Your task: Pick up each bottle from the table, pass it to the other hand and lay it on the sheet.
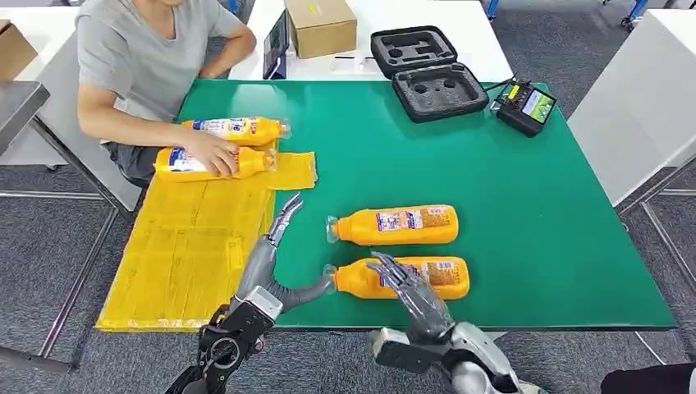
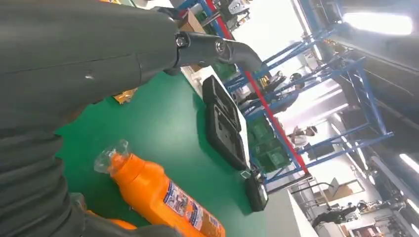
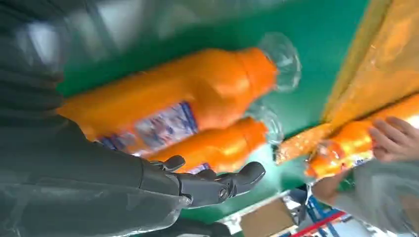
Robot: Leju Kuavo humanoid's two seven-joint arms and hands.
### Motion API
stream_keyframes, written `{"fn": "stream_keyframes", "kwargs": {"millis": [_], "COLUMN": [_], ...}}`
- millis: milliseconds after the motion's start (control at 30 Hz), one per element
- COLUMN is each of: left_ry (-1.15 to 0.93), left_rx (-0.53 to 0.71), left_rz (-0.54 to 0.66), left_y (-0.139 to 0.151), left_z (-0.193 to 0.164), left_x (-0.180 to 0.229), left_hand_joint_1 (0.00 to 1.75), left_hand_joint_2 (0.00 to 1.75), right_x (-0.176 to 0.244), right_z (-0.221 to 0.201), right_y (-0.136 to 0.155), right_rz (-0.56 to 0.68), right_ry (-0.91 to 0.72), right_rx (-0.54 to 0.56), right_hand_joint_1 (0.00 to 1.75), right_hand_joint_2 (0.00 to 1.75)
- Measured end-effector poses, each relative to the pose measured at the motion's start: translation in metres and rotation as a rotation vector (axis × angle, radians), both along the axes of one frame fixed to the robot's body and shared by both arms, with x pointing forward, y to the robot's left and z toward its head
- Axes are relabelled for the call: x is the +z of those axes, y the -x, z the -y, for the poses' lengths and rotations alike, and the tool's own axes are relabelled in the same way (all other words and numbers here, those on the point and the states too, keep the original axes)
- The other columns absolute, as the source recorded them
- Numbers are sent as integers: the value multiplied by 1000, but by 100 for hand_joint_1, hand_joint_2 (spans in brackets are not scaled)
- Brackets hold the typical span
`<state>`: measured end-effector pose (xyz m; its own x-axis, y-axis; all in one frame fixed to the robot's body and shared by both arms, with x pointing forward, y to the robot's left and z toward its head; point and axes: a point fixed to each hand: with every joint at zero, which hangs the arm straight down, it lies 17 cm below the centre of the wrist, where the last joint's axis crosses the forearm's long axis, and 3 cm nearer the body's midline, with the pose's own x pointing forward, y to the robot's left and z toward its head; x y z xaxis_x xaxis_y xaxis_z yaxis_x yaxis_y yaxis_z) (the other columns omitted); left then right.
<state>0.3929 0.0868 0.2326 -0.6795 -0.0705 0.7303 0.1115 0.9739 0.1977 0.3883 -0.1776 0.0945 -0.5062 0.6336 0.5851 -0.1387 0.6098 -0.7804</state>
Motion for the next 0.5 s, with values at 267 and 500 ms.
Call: {"fn": "stream_keyframes", "kwargs": {"millis": [267,500], "left_ry": [0,0], "left_rx": [-5,-4], "left_rz": [-1,0], "left_y": [0,0], "left_z": [1,1], "left_x": [0,1], "left_hand_joint_1": [0,0], "left_hand_joint_2": [175,175], "right_x": [-17,-18], "right_z": [22,26], "right_y": [17,23], "right_rz": [21,26], "right_ry": [187,208], "right_rx": [-52,-51], "right_hand_joint_1": [0,0], "right_hand_joint_2": [175,175]}}
